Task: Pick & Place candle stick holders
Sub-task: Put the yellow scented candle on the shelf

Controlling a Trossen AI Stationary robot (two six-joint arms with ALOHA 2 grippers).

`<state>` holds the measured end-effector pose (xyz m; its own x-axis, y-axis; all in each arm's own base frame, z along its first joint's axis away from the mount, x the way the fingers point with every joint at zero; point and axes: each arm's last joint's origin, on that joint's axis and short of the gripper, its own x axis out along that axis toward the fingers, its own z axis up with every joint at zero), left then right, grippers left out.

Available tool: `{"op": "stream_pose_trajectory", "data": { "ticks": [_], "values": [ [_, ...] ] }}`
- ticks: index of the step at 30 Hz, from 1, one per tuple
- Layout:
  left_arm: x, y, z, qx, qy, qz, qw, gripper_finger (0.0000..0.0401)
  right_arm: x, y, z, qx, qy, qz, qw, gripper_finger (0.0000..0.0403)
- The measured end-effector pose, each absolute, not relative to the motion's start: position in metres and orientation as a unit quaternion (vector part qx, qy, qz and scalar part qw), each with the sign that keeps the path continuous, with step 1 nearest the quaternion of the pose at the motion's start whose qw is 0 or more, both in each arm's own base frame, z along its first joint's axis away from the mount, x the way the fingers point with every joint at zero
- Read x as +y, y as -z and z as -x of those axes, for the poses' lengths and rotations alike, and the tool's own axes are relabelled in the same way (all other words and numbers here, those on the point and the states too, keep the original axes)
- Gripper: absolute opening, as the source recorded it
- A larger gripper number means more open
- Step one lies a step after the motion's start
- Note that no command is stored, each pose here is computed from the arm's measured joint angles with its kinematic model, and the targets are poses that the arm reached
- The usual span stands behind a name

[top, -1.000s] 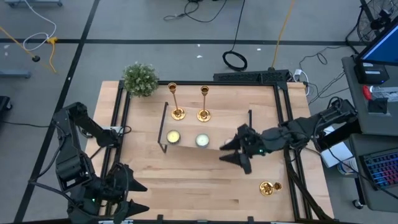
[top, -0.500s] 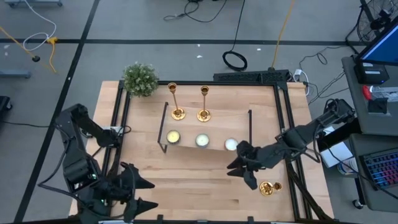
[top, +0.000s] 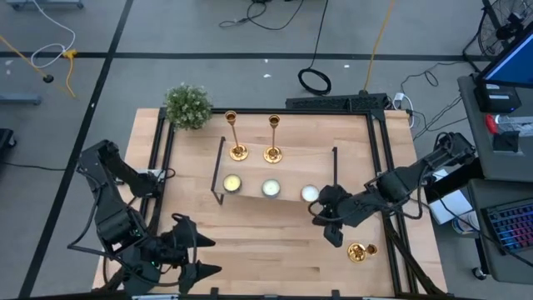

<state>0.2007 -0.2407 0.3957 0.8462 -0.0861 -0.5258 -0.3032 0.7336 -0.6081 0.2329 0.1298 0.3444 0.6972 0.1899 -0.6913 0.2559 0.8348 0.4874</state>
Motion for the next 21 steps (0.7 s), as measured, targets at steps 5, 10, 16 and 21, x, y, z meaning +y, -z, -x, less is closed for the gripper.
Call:
{"op": "stream_pose_trajectory", "data": {
  "ticks": [5,10,16,21],
  "values": [
    [-0.238,-0.396,-0.204,0.27,-0.063,0.351,0.894,0.0397,0.126,-0.338,-0.233,0.411,0.046,-0.29,0.863,0.0005],
    [-0.236,-0.396,-0.206,0.268,-0.065,0.347,0.896,0.0397,0.126,-0.326,-0.245,0.425,0.07,-0.297,0.852,0.0002],
    [-0.235,-0.396,-0.207,0.268,-0.067,0.347,0.896,0.0397,0.128,-0.305,-0.266,0.457,0.086,-0.309,0.83,0.0001],
    [-0.235,-0.396,-0.207,0.268,-0.067,0.346,0.897,0.0397,0.126,-0.294,-0.275,0.468,0.109,-0.311,0.82,0.0001]
  ]
}}
